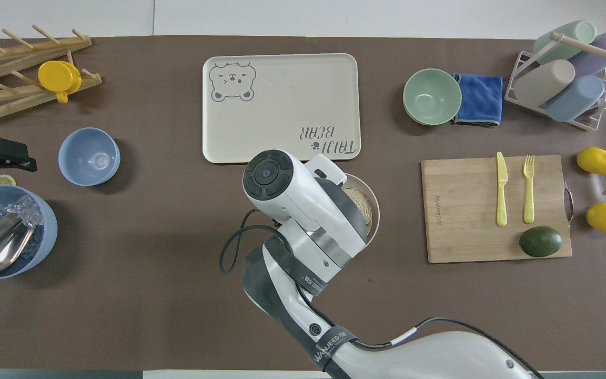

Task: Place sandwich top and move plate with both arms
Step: 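Withdraw the right gripper while the left gripper reaches the plate rim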

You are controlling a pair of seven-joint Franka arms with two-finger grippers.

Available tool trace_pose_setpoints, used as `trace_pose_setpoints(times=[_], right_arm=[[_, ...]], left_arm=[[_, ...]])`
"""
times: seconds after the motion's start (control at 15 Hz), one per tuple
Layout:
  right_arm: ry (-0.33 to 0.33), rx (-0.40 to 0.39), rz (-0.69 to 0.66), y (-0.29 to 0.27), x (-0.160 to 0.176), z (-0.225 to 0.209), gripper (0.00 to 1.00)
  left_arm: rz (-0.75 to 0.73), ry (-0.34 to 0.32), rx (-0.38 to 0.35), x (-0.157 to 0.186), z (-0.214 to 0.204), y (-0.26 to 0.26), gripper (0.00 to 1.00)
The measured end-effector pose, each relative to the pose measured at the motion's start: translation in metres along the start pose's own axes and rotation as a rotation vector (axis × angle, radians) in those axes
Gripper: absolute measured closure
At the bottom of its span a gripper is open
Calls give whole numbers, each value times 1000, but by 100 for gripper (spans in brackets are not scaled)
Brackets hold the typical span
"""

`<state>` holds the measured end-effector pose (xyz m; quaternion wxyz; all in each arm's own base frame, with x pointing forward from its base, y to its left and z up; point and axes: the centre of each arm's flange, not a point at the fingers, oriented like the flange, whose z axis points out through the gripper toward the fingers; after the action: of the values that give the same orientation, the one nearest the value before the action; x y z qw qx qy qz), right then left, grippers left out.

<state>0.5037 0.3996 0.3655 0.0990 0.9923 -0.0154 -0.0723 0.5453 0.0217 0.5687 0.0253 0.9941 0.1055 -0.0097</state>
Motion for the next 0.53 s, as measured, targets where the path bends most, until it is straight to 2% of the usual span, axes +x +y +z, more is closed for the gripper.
trace_pose_setpoints(times=[0.13, 0.27, 0.53], right_arm=[[3, 44, 37, 14, 12, -12, 3], [28, 80, 55, 43, 27, -34, 0], [89, 141, 4, 144, 64, -82, 0]], left_arm=[[4, 2, -4, -2, 4, 3, 0], [12, 0, -40, -7, 10, 13, 0], [49, -12, -128, -17, 22, 51, 0]])
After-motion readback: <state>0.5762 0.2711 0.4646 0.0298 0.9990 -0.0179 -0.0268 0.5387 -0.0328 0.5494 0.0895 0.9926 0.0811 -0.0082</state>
